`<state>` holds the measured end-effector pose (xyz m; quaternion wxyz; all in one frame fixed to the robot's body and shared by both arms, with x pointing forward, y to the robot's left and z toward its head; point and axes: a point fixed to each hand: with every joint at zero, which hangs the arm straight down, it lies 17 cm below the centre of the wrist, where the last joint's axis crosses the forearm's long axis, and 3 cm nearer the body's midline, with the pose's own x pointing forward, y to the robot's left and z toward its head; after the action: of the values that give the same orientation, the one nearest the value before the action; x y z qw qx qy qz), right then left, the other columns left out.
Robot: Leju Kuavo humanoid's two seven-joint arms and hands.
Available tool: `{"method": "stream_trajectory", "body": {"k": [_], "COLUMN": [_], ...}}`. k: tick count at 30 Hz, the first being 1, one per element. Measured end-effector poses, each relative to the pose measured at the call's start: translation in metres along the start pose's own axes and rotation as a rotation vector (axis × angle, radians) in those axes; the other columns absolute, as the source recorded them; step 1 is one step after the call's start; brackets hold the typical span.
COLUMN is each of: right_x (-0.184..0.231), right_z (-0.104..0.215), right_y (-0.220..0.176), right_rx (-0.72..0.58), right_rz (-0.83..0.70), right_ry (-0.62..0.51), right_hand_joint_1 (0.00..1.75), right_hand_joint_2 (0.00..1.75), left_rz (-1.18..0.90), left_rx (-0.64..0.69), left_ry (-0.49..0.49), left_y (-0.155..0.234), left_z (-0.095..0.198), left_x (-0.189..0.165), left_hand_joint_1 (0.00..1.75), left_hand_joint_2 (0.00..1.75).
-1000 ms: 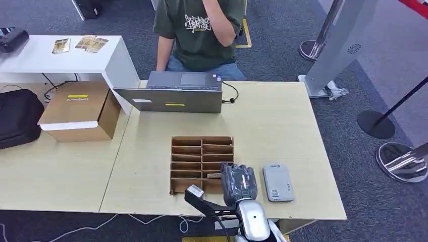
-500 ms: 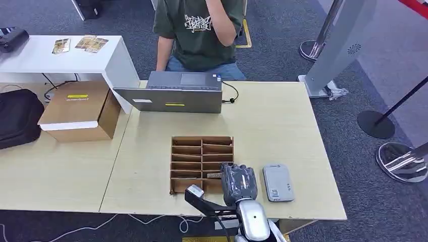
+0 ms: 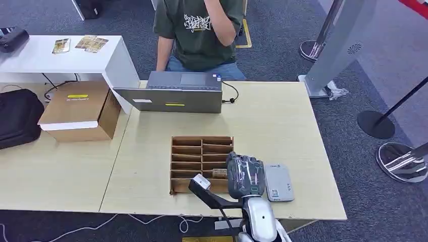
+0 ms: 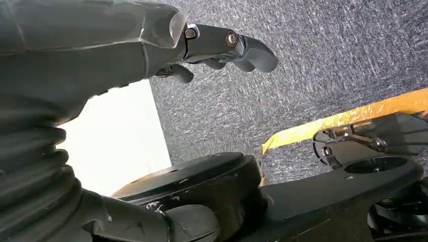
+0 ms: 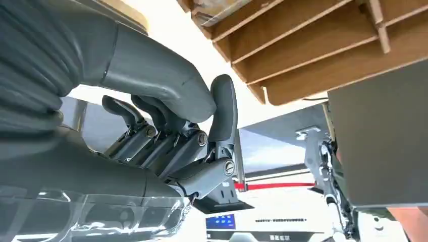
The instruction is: Pass the card to the sensor for recognition and then transmit it.
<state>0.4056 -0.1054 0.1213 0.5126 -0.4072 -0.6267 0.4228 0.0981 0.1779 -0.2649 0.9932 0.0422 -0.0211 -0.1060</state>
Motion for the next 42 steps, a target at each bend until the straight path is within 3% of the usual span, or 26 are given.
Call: {"method": "stream_trajectory", "body": {"k": [12, 13, 42], "right_x": [-0.007, -0.007, 0.013], "right_z": [0.002, 0.002, 0.006], "right_y": [-0.003, -0.003, 0.050], "right_rx": [-0.010, -0.011, 0.182], "right_rz": [-0.016, -0.016, -0.009], "right_ry": [0.018, 0.019, -0.038], "right_hand_joint_1": [1.75, 0.00, 0.00], "right_hand_joint_2": [1.75, 1.75, 1.75], "left_rz": [-0.001, -0.001, -0.001], "left_rx": [0.000, 0.001, -0.001], "left_ry": [0.006, 0.006, 0.009], "left_y": [0.000, 0.000, 0.000], "left_z": [0.000, 0.000, 0.000], "left_x": [0.000, -0.001, 0.001], "left_hand_joint_1": [0.00, 0.00, 0.00], "left_hand_joint_2": [1.75, 1.75, 1.75]}}
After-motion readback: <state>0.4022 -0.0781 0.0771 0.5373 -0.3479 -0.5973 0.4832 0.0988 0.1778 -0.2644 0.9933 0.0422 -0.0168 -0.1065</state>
